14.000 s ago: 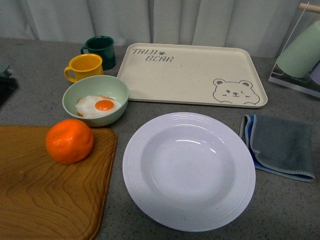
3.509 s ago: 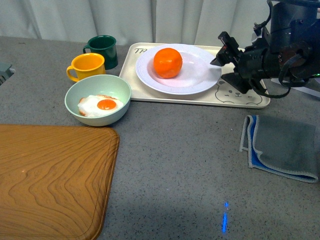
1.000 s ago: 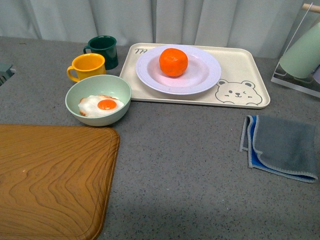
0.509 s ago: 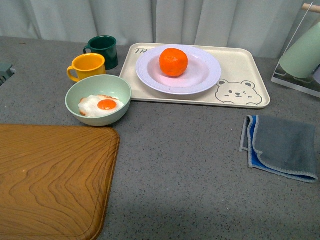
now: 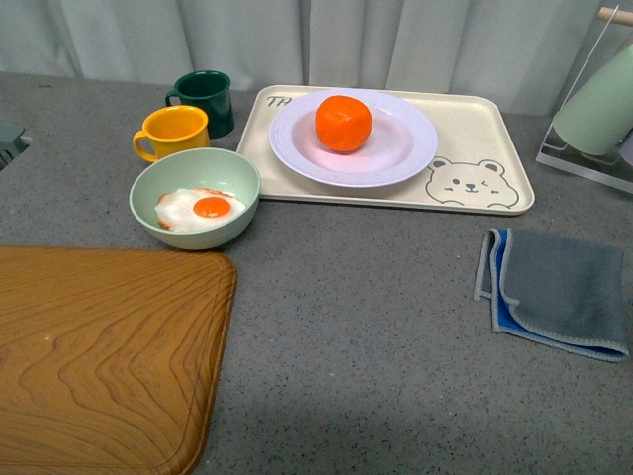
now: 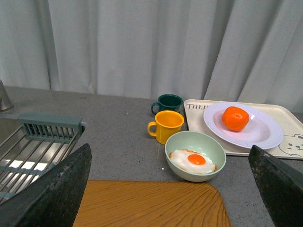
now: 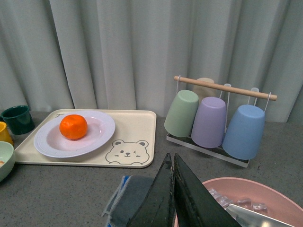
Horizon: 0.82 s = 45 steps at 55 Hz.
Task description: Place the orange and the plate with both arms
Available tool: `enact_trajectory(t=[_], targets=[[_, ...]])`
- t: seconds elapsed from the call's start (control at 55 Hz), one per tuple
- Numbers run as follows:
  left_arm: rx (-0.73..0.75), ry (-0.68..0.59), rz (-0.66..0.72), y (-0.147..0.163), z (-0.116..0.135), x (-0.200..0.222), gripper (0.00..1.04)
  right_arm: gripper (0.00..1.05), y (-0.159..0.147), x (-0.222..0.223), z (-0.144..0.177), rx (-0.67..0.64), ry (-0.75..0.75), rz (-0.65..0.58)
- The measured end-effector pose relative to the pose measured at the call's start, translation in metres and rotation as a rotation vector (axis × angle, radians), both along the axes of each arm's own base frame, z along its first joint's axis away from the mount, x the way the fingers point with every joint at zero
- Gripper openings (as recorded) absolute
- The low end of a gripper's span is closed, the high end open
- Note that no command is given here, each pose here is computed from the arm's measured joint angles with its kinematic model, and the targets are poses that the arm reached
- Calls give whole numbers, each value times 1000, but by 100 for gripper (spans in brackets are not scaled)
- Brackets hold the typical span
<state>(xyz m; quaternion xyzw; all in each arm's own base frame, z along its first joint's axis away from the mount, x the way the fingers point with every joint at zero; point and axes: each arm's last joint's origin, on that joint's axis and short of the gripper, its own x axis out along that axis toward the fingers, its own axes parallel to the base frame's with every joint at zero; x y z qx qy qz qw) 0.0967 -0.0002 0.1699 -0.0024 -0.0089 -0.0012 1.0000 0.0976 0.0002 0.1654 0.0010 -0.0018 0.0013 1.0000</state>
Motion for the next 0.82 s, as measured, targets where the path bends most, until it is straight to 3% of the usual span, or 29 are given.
enact_trajectory(t=[0.345,0.455,0.818], targets=[[0,0,0,0,0,0,98,74,0,0,0,0,0,0],[0,0,0,0,0,0,98,96,0,0,0,0,0,0],[0,0,0,0,0,0,98,95,0,0,0,1,0,0]])
